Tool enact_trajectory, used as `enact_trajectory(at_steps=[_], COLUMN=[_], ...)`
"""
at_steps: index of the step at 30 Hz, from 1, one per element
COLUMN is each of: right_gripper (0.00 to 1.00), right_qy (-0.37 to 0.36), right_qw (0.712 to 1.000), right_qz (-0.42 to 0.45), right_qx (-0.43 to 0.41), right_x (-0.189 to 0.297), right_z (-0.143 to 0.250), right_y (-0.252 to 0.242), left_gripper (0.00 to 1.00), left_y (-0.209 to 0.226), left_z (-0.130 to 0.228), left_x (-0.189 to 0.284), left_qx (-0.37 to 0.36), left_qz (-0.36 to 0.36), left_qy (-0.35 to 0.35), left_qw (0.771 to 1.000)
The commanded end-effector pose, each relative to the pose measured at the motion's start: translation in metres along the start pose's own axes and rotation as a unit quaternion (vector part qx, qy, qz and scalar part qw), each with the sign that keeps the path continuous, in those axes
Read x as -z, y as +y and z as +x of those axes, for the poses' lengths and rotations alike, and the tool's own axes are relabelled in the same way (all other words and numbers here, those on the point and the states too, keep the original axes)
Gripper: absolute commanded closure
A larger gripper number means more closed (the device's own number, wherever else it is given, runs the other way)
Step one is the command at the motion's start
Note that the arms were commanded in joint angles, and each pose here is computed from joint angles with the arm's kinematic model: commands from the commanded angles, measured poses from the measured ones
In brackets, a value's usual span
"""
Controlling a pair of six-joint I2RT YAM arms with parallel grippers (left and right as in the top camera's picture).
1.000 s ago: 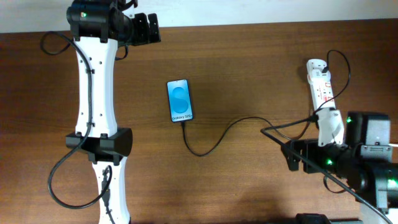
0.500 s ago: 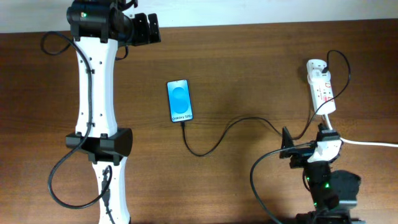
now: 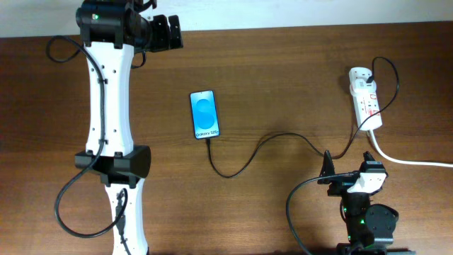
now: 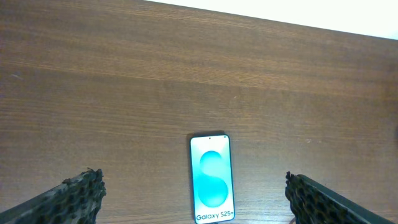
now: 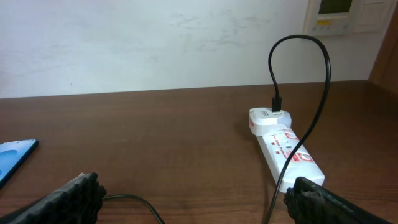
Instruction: Plug charger to phone and switch on socket
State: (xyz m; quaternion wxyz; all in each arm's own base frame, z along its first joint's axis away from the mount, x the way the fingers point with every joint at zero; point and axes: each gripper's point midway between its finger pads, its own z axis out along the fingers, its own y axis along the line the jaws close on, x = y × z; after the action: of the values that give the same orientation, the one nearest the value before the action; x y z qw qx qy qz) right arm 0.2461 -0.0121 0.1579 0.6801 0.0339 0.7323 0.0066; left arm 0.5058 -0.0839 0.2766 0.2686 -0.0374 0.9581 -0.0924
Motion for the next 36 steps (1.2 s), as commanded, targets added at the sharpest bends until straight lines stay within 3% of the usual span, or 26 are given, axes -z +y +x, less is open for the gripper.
enact_trajectory(at_steps=[1,12,14,17,19,23,25,30,33,36], right_gripper=[0.02,0.02,0.02,0.02,0.02,0.02,0.02,0.02,0.02,0.02], right_qy=[0.001,0.001,0.001,0.001,0.001,0.001,0.001,0.001,0.001,0.001], right_qw=[1.0,1.0,1.0,1.0,1.0,1.0,1.0,1.0,1.0,1.0], right_qz=[0.005,0.005,0.005,0.005,0.005,0.005,0.005,0.005,0.005,0.005], right_qx=[-0.004,-0.004,-0.004,-0.004,-0.004,-0.004,-0.004,-0.004,-0.004,-0.004], right_x=[0.0,0.0,0.0,0.0,0.0,0.0,0.0,0.0,0.0,0.0], right_z=[0.002,0.002,0.002,0.002,0.002,0.002,0.002,0.002,0.002,0.002], right_y=[-0.002,-0.002,-0.002,-0.002,-0.002,-0.002,-0.002,-0.002,-0.002,-0.002], left_gripper=[0.01,0.01,0.01,0.01,0.01,0.01,0.01,0.01,0.01,0.01], left_y=[0.003,0.002,0.005,0.033,0.044,0.055,0.069,0.071,0.095,0.11], left_z=[-0.003,-0.001,0.019,0.076,0.097,0.129,0.141,0.169,0.201,0.227], left_x=[0.006,0.02,0.039,0.072,0.09,0.101,0.087,0.098,0.095,0.077], left_qx=[-0.003,-0.003,-0.001,0.002,0.0,-0.001,0.001,-0.116,-0.104,-0.098], left_qz=[-0.003,-0.002,-0.008,-0.067,-0.084,-0.077,-0.083,-0.063,-0.078,-0.077], left_qy=[-0.008,-0.011,0.014,0.062,0.045,-0.044,-0.139,-0.345,-0.413,-0.427], left_qw=[1.0,1.0,1.0,0.996,0.995,0.996,0.987,0.929,0.901,0.896])
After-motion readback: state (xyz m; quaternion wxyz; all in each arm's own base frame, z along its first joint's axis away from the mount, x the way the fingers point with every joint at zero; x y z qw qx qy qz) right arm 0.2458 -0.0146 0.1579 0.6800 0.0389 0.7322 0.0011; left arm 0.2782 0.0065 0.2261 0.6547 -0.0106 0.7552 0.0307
